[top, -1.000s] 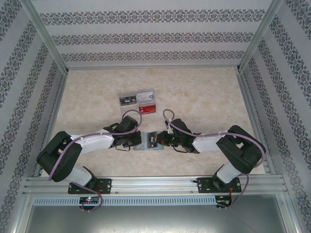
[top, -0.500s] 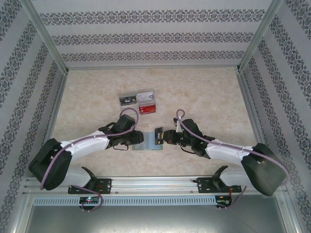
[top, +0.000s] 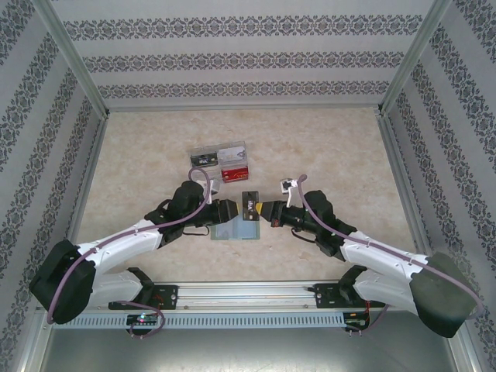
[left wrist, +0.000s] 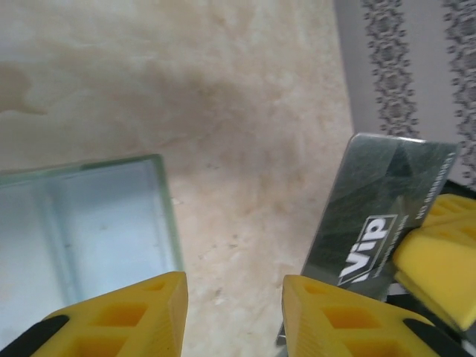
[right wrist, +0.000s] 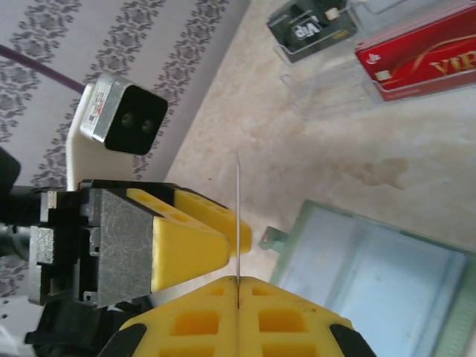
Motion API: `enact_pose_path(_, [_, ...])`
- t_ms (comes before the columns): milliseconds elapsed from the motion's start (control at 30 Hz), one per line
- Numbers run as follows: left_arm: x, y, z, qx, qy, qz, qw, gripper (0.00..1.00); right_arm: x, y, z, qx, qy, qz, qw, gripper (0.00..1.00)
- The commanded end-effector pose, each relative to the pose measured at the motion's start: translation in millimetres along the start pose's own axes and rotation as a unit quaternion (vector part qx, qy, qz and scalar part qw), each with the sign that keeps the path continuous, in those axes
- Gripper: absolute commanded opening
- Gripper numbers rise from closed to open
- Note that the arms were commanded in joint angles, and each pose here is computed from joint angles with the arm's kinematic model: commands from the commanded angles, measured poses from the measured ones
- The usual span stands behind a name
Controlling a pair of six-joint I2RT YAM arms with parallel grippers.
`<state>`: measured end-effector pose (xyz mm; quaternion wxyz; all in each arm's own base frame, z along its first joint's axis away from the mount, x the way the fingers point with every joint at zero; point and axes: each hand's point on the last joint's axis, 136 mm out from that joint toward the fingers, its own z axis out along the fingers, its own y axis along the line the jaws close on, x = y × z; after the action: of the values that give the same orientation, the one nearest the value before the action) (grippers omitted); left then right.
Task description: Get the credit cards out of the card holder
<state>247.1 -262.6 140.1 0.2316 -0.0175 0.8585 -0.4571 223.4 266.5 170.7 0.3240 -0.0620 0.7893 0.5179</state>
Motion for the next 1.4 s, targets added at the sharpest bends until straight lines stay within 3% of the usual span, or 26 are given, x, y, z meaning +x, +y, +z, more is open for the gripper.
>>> enact_pose_path(0, [-16.3,-33.2,-5.3,0.075,-0.026,0.012,0.997,0.38,-7.2,18.5,-2.5,-0.049,-0.010,-0.001,0.999,0.00])
enact_pose_path(433, [-14.1,-46.2,-9.7,0.109,-0.021,0.014,0.994,0.30,-8.4,19.8,1.6,-0.068,-0.007,0.019,0.997,0.00])
enact_pose_path(700, [-12.3,-53.3,-18.8,0.127,-0.026,0.016,0.992,0.16,-8.2,16.6,3.7,-0.069,-0.004,0.026,0.997,0.00])
enact_pose_path(800, [-14.0,-60.1,-24.8,0.136,-0.031,0.023,0.990,0.03,-7.8,18.4,5.6,-0.075,0.001,0.027,0.997,0.00])
enact_pose_path(833, [-14.3,-61.1,-26.0,0.136,-0.032,0.025,0.990,0.01,-7.7,18.8,6.2,-0.077,0.002,0.028,0.997,0.03])
enact_pose_path(867, [-14.4,-62.0,-26.9,0.135,-0.032,0.027,0.990,0.00,-8.0,19.0,6.4,-0.077,0.002,0.028,0.997,0.13])
enact_pose_path(933, [-14.6,-61.7,-29.0,0.129,-0.033,0.031,0.991,0.00,-7.1,16.7,6.4,-0.073,0.003,0.028,0.997,0.46])
enact_pose_path(1000, [-13.5,-58.2,-29.5,0.116,-0.031,0.037,0.992,0.00,-6.7,15.1,4.8,-0.068,0.002,0.024,0.997,0.55])
enact_pose_path(1133, [-13.5,-49.3,-34.1,0.063,-0.022,0.069,0.995,0.00,-3.6,2.0,-4.1,-0.043,-0.005,0.021,0.999,0.96])
enact_pose_path(1267, [-16.3,-27.7,-43.1,-0.036,-0.008,0.111,0.993,0.00,-1.9,-4.2,-13.6,-0.019,-0.009,0.002,1.000,0.98])
enact_pose_path(1367, [-28.9,-10.5,-56.2,-0.121,-0.019,0.153,0.981,0.00,-1.1,-7.0,-19.5,0.001,-0.007,-0.020,1.000,0.98])
